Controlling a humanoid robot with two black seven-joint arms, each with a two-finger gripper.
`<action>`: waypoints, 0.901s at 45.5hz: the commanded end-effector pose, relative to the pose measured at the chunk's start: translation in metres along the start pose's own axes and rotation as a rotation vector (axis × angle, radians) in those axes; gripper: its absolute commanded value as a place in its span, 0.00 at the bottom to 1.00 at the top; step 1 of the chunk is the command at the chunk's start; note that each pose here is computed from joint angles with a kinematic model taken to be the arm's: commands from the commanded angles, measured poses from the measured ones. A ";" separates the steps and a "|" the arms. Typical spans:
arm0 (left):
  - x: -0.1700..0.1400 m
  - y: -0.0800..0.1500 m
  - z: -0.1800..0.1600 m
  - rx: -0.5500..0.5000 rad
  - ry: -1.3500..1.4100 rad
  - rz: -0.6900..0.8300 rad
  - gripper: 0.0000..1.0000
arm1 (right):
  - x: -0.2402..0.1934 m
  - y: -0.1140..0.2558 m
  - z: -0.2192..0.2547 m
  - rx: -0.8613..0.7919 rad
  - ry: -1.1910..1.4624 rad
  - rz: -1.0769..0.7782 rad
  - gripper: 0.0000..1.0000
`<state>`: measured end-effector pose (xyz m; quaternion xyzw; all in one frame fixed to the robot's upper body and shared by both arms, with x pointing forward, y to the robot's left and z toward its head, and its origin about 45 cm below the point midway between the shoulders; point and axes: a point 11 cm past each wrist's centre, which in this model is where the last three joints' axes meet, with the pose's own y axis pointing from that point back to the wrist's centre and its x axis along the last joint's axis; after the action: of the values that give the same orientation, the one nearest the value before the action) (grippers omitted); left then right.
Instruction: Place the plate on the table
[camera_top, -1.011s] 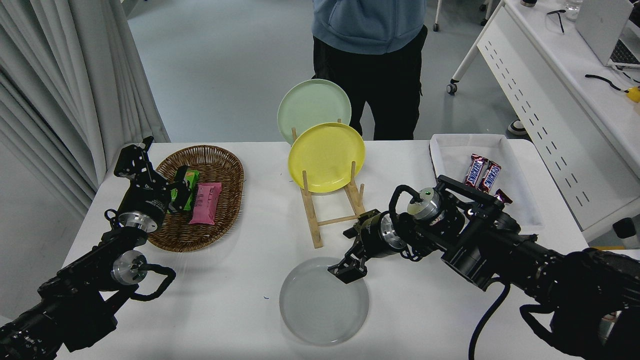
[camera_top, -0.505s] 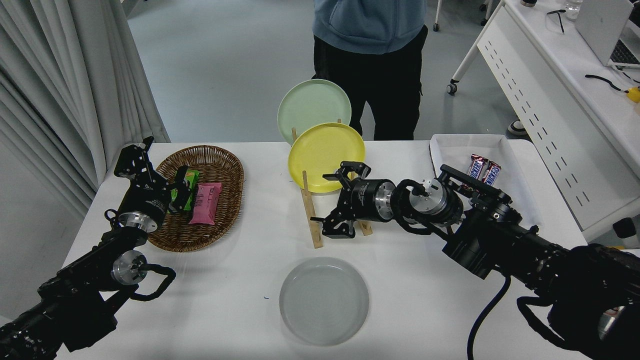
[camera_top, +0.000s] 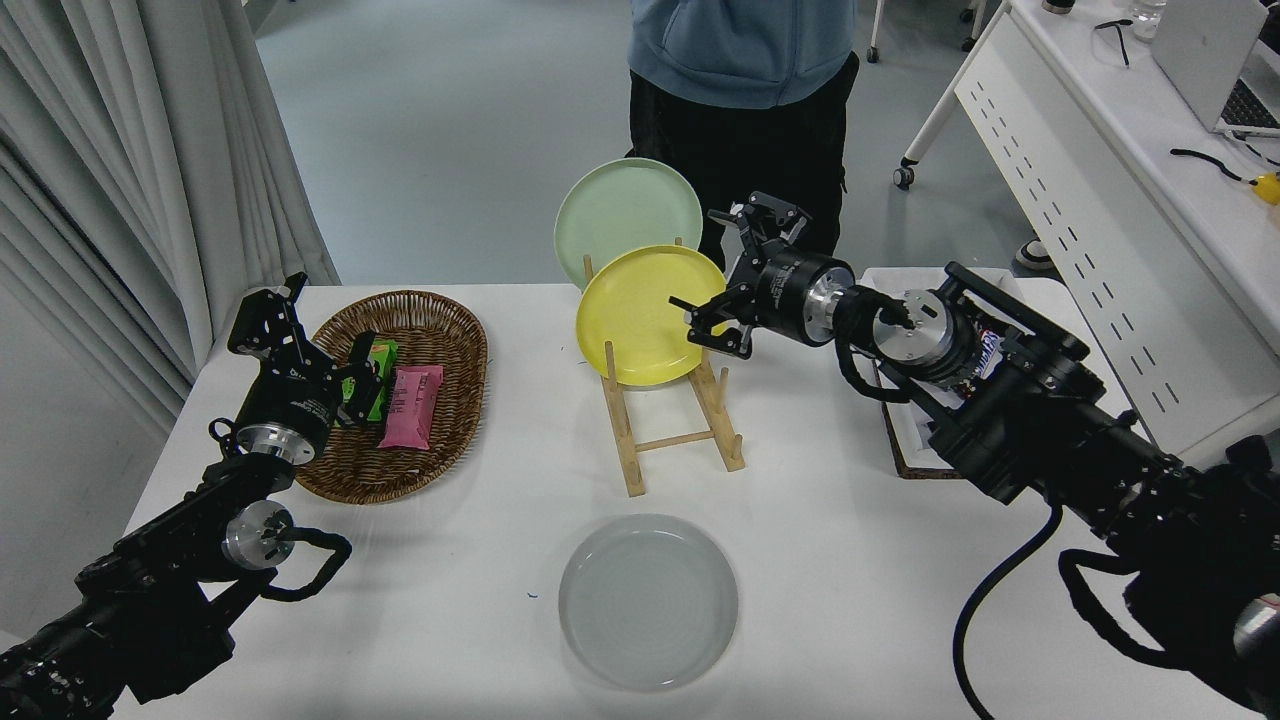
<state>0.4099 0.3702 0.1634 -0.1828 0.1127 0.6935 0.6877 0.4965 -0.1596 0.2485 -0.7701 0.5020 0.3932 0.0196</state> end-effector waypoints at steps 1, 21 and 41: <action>0.000 0.000 0.000 0.000 0.001 0.001 1.00 | 0.027 0.024 -0.042 0.091 0.052 0.032 1.00; 0.000 0.000 0.000 -0.001 0.001 0.000 1.00 | 0.068 0.063 -0.050 0.246 0.019 0.016 1.00; 0.000 0.000 0.000 0.000 0.001 0.001 1.00 | 0.121 0.083 -0.028 0.514 -0.076 0.093 1.00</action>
<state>0.4099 0.3702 0.1633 -0.1828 0.1128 0.6935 0.6876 0.4784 -0.2783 0.2372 -0.7376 0.5784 0.3134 0.1522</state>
